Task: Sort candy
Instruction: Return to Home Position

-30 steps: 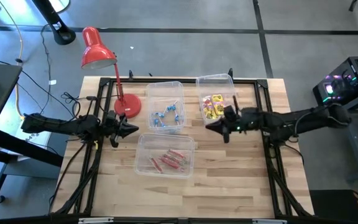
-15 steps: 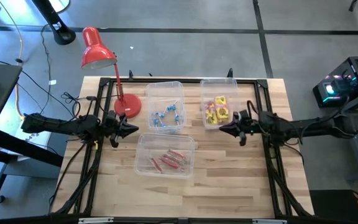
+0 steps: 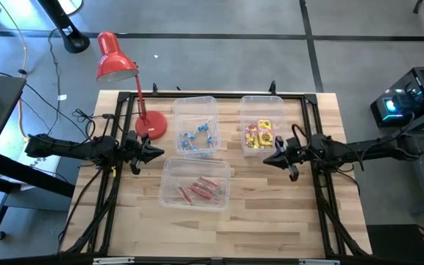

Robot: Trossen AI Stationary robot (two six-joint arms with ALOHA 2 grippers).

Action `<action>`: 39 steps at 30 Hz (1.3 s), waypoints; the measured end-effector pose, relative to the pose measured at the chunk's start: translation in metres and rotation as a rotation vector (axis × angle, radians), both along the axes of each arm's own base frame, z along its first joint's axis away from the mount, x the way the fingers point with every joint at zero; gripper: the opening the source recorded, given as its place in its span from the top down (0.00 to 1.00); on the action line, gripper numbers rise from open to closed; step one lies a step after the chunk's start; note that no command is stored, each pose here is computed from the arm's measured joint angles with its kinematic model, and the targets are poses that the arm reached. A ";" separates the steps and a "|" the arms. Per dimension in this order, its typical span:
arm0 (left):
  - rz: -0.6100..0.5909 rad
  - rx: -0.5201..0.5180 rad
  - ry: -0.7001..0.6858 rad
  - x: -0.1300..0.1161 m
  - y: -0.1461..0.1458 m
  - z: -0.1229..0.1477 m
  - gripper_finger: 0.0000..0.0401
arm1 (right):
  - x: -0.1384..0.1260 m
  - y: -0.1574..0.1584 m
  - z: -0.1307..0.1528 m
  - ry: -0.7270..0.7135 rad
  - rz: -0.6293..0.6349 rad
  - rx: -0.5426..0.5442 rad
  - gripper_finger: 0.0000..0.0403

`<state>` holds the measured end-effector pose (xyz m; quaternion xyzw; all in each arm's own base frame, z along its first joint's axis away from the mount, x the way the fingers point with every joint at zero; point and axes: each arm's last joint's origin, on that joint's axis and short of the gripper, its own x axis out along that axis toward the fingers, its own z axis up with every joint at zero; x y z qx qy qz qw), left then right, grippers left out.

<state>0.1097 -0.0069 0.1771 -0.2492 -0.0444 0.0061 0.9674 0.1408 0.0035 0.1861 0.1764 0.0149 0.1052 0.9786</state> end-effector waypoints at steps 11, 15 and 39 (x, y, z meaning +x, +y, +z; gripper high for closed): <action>0.000 0.000 0.000 0.000 0.000 0.000 1.00 | -0.002 0.010 -0.019 0.164 0.010 -0.191 1.00; 0.000 0.000 0.000 0.000 0.000 0.000 1.00 | -0.001 0.010 -0.011 0.048 0.000 -0.347 1.00; 0.000 0.000 0.000 0.000 0.000 0.000 1.00 | -0.008 0.047 -0.003 0.213 0.409 -0.277 1.00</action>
